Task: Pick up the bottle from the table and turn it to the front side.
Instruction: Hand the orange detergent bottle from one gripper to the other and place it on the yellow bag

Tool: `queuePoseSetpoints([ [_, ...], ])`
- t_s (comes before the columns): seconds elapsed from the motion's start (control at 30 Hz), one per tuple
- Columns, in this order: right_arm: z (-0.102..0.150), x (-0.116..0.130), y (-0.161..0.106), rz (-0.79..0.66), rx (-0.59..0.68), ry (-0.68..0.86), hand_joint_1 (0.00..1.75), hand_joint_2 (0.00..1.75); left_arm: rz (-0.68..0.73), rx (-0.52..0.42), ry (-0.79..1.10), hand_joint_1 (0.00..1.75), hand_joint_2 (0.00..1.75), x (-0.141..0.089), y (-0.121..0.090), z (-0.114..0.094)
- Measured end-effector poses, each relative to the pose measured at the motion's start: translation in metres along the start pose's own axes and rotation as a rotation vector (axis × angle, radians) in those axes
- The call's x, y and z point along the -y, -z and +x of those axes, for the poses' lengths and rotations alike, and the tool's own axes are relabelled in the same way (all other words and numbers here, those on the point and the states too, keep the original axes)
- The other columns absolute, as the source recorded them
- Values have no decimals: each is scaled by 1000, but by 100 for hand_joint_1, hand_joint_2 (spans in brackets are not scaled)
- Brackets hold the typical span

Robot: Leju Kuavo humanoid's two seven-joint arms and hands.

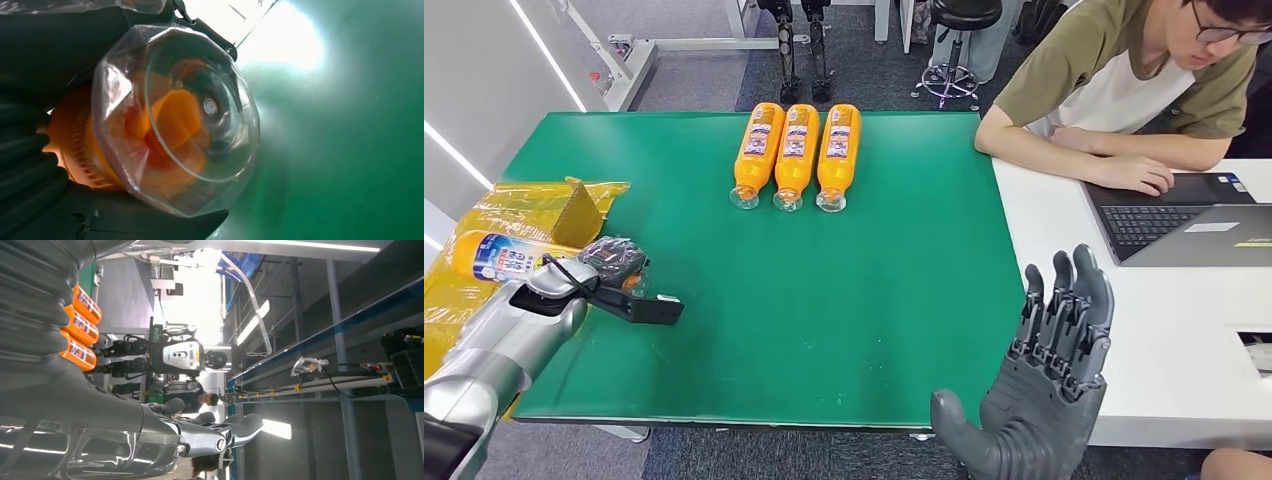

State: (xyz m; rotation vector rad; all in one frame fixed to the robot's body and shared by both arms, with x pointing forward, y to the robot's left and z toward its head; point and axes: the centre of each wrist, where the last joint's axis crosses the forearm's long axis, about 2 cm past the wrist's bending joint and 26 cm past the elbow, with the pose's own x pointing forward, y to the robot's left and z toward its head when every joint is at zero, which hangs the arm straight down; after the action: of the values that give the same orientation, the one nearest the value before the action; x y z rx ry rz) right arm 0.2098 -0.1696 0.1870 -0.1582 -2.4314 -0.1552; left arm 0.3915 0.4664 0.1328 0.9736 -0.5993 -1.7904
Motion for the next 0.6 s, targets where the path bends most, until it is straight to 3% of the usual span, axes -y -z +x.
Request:
queuePoseSetpoints([
  [0.1, 0, 0, 0, 0, 0, 0, 0, 175, -14, 8, -3, 175, 175, 0, 1, 1],
  [0.3, 0, -2, 3, -5, -1, 10, 0, 175, -103, 110, -65, 175, 175, -4, 6, 10],
  [0.6, 0, -2, 4, -17, -1, -4, 0, 175, -247, 133, -225, 175, 175, -22, 15, 32],
])
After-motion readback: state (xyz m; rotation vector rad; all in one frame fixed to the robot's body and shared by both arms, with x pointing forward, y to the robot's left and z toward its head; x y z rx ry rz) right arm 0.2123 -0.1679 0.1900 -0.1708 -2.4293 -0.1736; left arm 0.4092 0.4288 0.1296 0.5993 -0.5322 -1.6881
